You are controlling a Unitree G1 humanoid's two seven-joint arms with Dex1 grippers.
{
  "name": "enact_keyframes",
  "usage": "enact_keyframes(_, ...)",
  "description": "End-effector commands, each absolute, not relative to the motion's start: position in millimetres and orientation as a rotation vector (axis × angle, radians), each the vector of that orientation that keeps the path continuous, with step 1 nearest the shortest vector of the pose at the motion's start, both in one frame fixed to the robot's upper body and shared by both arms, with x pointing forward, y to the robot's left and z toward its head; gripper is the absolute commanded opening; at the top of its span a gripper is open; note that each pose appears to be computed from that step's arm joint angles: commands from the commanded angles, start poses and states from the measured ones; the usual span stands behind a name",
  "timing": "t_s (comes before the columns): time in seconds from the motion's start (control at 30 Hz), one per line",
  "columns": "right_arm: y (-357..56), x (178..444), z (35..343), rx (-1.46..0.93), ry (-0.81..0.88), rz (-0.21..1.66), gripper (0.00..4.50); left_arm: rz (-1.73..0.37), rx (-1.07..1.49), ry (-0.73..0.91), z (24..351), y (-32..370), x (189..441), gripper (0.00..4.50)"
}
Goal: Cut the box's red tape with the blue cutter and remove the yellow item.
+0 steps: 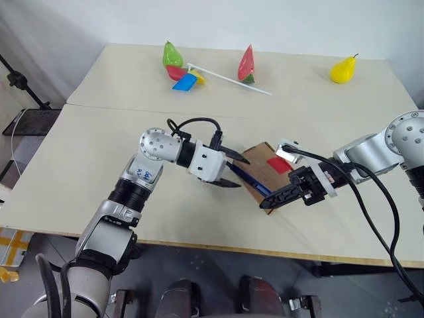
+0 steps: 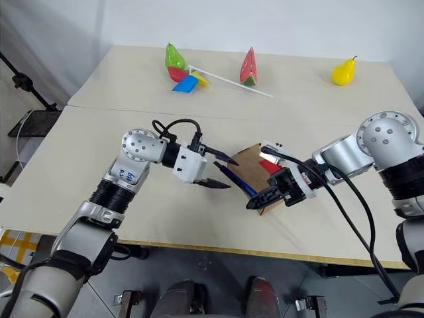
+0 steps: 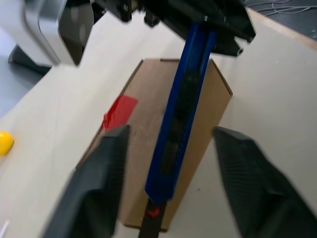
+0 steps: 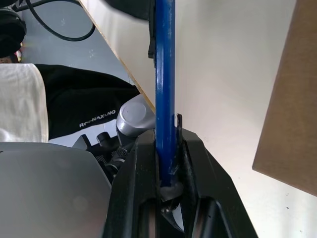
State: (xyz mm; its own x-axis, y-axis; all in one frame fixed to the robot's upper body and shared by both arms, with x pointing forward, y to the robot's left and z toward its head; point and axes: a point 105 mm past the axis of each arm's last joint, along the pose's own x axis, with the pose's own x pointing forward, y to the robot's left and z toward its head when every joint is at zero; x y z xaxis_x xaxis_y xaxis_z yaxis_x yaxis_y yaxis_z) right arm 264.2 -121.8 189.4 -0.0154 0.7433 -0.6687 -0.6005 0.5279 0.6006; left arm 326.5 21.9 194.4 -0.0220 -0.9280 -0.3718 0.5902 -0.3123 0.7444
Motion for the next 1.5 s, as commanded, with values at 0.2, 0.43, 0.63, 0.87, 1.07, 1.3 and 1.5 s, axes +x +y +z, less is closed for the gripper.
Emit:
enact_keyframes(0.2,-118,261,196,0.16,1.152,1.097,0.15,-1.588,1.064,-0.513,203,17,329,0.45)
enact_keyframes(0.43,-121,263,203,0.187,1.106,1.092,0.88,-1.619,0.981,-0.435,202,24,327,0.45)
enact_keyframes(0.63,-137,258,212,0.268,1.016,1.063,2.86,-1.547,0.921,-0.347,202,47,328,0.45)
enact_keyframes(0.87,-140,258,214,0.356,0.797,1.034,4.18,-1.473,0.882,-0.306,197,61,326,0.45)
enact_keyframes(1.07,-129,266,210,0.407,0.69,0.997,4.18,-1.462,0.855,-0.313,199,54,325,0.45)
enact_keyframes(1.3,-119,282,210,0.466,0.639,0.956,4.18,-1.48,0.854,-0.318,194,47,320,0.45)
enact_keyframes(1.5,-116,285,210,0.479,0.64,0.955,4.18,-1.47,0.835,-0.318,193,44,319,0.45)
